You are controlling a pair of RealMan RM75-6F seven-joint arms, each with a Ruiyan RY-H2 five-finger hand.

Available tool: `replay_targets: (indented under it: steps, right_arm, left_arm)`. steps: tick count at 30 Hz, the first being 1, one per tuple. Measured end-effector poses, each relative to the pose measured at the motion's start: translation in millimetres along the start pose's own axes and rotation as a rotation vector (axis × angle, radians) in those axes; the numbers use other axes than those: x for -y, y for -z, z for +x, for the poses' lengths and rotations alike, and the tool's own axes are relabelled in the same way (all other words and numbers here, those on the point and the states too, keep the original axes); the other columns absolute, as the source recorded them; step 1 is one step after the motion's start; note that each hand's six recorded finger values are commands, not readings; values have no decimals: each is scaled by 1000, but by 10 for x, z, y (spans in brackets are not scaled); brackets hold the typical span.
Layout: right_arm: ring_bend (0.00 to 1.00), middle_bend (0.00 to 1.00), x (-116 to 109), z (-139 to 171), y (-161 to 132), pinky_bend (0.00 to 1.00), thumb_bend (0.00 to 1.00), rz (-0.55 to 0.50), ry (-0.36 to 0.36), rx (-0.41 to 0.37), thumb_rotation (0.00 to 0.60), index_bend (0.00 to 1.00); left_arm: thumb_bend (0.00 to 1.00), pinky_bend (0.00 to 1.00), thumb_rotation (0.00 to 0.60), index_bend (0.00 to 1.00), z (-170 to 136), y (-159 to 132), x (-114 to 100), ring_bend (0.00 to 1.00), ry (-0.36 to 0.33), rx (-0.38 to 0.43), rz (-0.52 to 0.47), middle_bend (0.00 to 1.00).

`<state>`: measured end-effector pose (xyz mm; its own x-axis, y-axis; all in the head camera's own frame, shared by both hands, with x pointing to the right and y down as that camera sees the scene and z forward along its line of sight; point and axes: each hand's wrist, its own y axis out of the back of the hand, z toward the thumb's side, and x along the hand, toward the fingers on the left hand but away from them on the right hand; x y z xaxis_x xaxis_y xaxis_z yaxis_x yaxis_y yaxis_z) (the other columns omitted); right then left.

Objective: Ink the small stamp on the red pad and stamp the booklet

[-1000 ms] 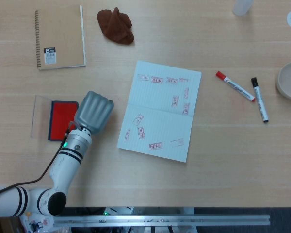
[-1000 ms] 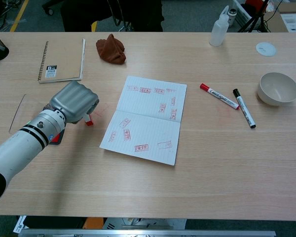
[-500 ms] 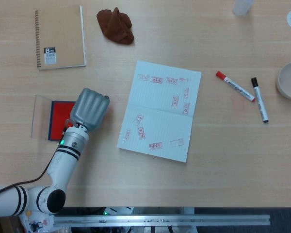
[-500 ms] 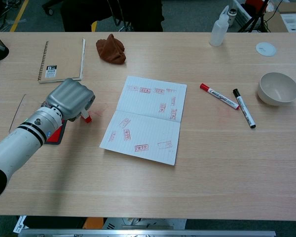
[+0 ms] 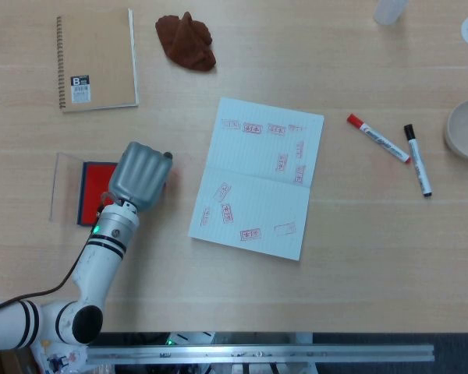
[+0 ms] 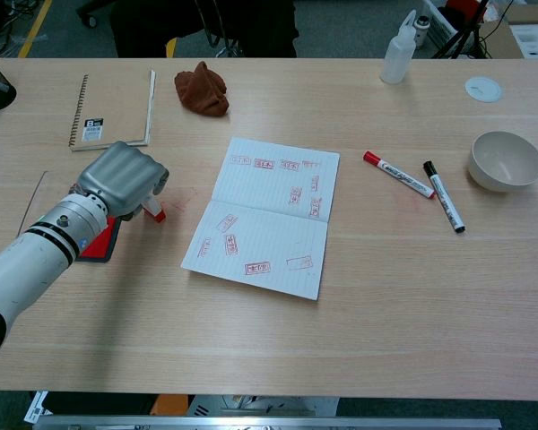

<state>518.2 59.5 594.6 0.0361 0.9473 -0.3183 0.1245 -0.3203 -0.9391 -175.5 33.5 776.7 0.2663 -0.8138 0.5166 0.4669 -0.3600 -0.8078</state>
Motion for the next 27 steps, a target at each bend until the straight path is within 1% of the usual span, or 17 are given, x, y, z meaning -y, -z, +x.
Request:
replay_targets:
  steps: [4, 6, 8, 10, 13, 16, 19, 21, 23, 27]
  right_arm:
    - [285, 397, -15, 4, -7, 356, 153, 1, 4, -3, 600, 339]
    - [285, 397, -25, 4, -7, 357, 154, -1, 8, -3, 600, 339]
    - [285, 397, -37, 3, -4, 357, 154, -3, 12, -2, 600, 339]
    - [285, 397, -53, -1, 5, 356, 154, -4, 15, 0, 600, 339]
    - [285, 397, -60, -11, 14, 356, 154, -2, 12, 3, 600, 339]
    - [285, 397, -47, -30, 9, 356, 155, -3, -2, 2, 600, 339]
    - [285, 397, -38, -51, -3, 356, 155, -1, -13, 0, 600, 339]
    - [285, 397, -26, -62, -16, 356, 155, 13, -21, -5, 600, 339]
    - [285, 397, -2, -79, -54, 355, 155, 23, -33, -17, 600, 339]
    - [284, 397, 22, -102, -120, 355, 155, 22, -42, -38, 600, 339]
  left_arm:
    - [294, 1000, 600, 340, -32, 23, -52, 1000, -3, -4, -11, 992]
    - [294, 1000, 600, 327, -64, 43, -105, 1000, -8, -4, -26, 985]
    - [294, 1000, 600, 320, -105, 79, -173, 993, -17, -5, -49, 965]
    - [294, 1000, 600, 310, -146, 130, -234, 947, -22, -7, -79, 911]
    - [294, 1000, 600, 284, -215, 280, -341, 860, -29, -21, -147, 818]
    - [294, 1000, 600, 277, -271, 493, -427, 789, -39, -51, -226, 754]
    - [294, 1000, 600, 277, -328, 656, -474, 705, -52, -76, -326, 678]
    - [294, 997, 600, 276, -375, 788, -483, 649, -64, -98, -396, 627]
    - [294, 955, 600, 276, -431, 925, -471, 590, -84, -122, -461, 580]
    - [291, 884, 600, 280, -569, 1189, -399, 549, -138, -173, -553, 540]
